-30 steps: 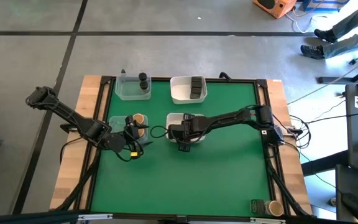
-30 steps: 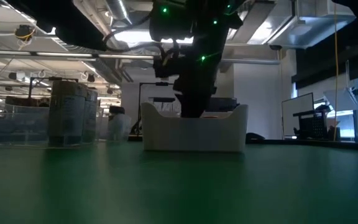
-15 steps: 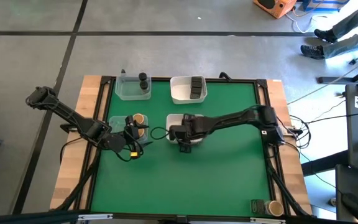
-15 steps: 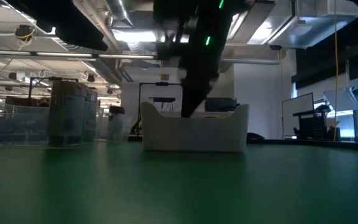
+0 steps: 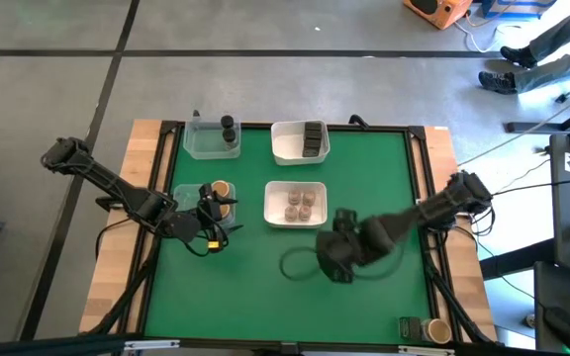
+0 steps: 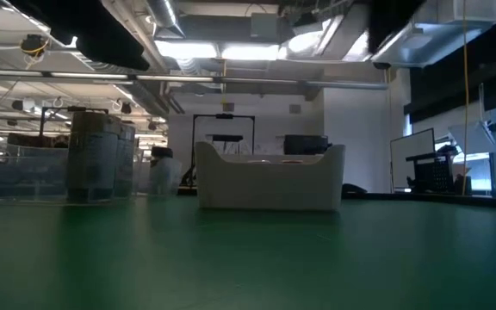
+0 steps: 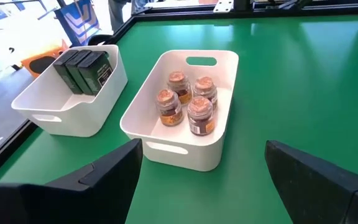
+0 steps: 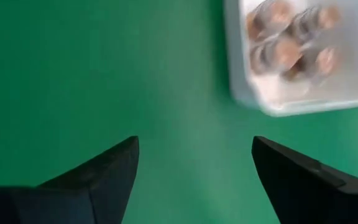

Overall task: Sort spices by type
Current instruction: Put the black seasoning can into the top white bin

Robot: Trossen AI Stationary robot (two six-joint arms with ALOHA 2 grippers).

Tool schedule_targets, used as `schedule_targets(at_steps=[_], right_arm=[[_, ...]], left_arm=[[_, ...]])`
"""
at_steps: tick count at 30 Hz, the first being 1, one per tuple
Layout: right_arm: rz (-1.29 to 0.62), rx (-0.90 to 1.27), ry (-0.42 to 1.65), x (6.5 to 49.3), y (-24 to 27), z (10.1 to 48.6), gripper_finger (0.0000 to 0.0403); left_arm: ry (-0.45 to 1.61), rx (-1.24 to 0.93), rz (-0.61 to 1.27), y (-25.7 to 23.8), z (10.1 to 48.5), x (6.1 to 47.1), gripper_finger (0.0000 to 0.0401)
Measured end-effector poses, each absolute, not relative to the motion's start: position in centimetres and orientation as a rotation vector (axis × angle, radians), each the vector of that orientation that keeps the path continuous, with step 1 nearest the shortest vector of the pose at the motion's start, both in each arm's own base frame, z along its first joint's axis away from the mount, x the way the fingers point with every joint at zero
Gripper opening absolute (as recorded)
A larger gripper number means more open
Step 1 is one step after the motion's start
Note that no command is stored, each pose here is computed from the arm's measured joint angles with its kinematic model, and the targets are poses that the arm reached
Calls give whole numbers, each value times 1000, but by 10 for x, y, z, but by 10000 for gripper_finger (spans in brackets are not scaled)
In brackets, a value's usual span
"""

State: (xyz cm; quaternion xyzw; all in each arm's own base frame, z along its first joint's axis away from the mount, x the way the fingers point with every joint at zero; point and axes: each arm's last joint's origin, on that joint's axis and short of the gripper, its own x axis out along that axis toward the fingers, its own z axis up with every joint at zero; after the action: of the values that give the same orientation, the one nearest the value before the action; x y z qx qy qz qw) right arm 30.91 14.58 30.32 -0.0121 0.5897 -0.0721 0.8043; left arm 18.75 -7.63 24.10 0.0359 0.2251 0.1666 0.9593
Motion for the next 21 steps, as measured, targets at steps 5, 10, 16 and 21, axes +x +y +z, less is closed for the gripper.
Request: schedule_targets(at_steps=[5, 10, 16, 21], right_arm=[[-180, 15, 1287, 284, 182, 300, 309], [-273, 131, 1307, 263, 205, 289, 309], [-376, 384, 1411, 231, 236, 271, 309], [-471, 653, 1477, 205, 266, 263, 306]], left_arm=[[451, 66, 338, -76, 241, 188, 322], [421, 45, 333, -77, 244, 189, 322], [381, 19, 287, -80, 241, 193, 322], [409, 23, 251, -85, 231, 201, 322]])
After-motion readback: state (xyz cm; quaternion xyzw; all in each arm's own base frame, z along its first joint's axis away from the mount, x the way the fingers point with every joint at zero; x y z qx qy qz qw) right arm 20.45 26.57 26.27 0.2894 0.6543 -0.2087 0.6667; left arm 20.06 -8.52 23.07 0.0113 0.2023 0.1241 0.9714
